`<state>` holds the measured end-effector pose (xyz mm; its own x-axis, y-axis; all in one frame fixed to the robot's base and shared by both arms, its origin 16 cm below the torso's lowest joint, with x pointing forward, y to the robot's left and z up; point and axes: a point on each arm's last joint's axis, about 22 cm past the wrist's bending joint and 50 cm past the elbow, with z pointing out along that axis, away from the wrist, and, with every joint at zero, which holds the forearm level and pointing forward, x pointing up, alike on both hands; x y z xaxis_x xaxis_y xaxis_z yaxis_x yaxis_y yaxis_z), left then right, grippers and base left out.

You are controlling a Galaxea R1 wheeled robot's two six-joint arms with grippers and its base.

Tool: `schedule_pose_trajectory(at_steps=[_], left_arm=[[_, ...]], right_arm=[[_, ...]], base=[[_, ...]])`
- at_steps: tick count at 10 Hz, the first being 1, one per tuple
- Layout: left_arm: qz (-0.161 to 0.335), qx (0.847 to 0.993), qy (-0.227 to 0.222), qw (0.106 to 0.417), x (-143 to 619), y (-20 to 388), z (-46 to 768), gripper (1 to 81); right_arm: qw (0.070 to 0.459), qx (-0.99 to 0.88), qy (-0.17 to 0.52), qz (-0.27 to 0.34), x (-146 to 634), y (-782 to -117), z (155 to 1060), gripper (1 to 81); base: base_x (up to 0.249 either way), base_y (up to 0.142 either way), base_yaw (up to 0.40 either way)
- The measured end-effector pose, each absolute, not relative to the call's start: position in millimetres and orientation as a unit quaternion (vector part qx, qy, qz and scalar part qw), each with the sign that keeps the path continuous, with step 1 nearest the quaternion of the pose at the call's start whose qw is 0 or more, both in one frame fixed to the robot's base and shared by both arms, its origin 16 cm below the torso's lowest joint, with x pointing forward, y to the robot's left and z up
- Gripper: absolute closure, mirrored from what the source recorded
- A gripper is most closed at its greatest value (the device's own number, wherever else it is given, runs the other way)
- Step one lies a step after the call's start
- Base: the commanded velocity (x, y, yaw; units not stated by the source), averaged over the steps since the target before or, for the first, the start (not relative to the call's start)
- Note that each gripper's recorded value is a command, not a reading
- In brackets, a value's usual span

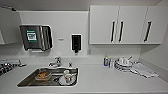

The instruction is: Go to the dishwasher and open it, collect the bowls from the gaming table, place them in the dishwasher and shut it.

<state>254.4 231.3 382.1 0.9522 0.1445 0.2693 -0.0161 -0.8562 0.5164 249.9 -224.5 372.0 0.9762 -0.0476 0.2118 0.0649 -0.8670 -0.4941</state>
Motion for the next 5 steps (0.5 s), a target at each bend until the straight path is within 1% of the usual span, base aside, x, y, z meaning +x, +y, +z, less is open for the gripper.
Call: schedule_pose_trajectory(at_steps=[3, 5], left_arm=[[0.164, 0.949, 0.031, 0.266, 270.5, 231.5, 363.9, 1.0], [0.15, 0.952, 0.035, 0.266, 264.8, 230.4, 345.3, 1.0]], right_arm=[[0.255, -0.959, -0.01, -0.123, 270.5, -227.0, 354.6, 1.0], [0.251, -0.962, -0.005, -0.108, 262.6, -231.6, 334.0, 1.0]], base=[[0.0, 0.0, 0.0], [0.0, 0.0, 0.0]])
